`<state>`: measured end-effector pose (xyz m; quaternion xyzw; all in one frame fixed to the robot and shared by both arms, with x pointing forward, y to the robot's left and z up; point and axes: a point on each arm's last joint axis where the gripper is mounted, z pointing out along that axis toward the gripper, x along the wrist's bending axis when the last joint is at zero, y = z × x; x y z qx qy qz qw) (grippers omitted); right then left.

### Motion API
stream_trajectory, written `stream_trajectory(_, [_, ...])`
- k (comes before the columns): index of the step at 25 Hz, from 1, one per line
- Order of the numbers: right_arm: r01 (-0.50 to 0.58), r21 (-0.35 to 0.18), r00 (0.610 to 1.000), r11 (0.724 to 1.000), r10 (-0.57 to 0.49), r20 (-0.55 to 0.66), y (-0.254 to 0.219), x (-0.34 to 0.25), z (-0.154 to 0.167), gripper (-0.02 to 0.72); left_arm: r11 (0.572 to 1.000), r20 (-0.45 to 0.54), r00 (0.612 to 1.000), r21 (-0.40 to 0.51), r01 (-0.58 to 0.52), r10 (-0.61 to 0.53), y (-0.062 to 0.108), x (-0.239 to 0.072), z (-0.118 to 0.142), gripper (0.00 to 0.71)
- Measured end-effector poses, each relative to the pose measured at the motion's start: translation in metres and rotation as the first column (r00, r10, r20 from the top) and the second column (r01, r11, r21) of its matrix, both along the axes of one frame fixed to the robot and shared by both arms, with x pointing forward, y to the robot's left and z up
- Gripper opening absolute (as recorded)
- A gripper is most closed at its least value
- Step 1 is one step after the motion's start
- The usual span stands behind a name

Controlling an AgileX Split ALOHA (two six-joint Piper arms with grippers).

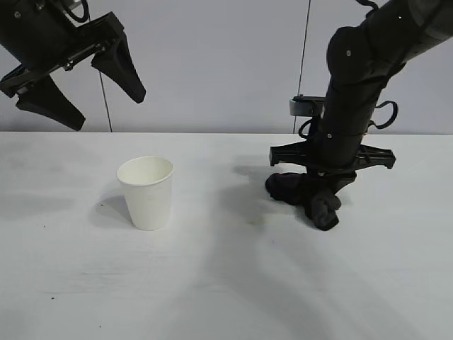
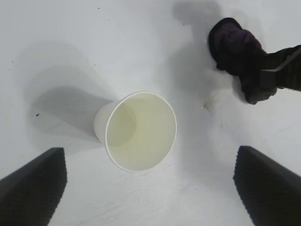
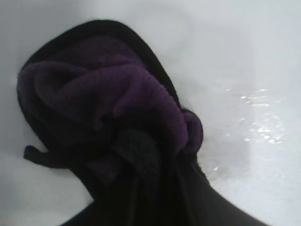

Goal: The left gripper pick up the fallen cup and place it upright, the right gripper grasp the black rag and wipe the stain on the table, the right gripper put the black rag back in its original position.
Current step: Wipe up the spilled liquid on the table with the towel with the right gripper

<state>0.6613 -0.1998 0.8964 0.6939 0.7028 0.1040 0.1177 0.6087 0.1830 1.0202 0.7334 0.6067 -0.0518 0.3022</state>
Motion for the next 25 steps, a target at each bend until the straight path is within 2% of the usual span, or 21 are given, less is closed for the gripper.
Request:
stream_trajectory(4, [0.008, -0.008, 1.0, 1.0, -0.008, 0.001, -0.006, 0.001, 0.0, 0.103, 1.0, 0.001, 1.0, 0.0, -0.001, 0.001, 0.0, 0.0, 0.0, 0.694])
stream_trajectory(7, [-0.037, -0.005, 0.999, 0.999, 0.037, -0.006, 0.008, -0.003, 0.0, 0.103, 1.0, 0.003, 1.0, 0.0, -0.002, 0.002, 0.0, 0.0, 0.0, 0.694])
stream_trajectory(17, [-0.261, 0.045, 0.965, 0.964, 0.262, -0.019, 0.118, -0.048, -0.001, 0.103, 0.999, 0.013, 1.0, 0.034, 0.009, -0.009, 0.002, 0.001, -0.001, 0.694])
stream_trajectory(22, [-0.242, 0.062, 0.97, 0.968, 0.244, -0.018, 0.126, -0.053, -0.002, 0.103, 0.999, 0.014, 1.0, 0.037, 0.01, -0.011, 0.003, 0.001, -0.001, 0.694])
stream_trajectory(25, [-0.226, 0.049, 0.974, 0.973, 0.227, -0.016, 0.119, -0.049, -0.002, 0.103, 0.999, 0.014, 1.0, 0.037, 0.01, -0.011, 0.003, 0.001, -0.001, 0.694])
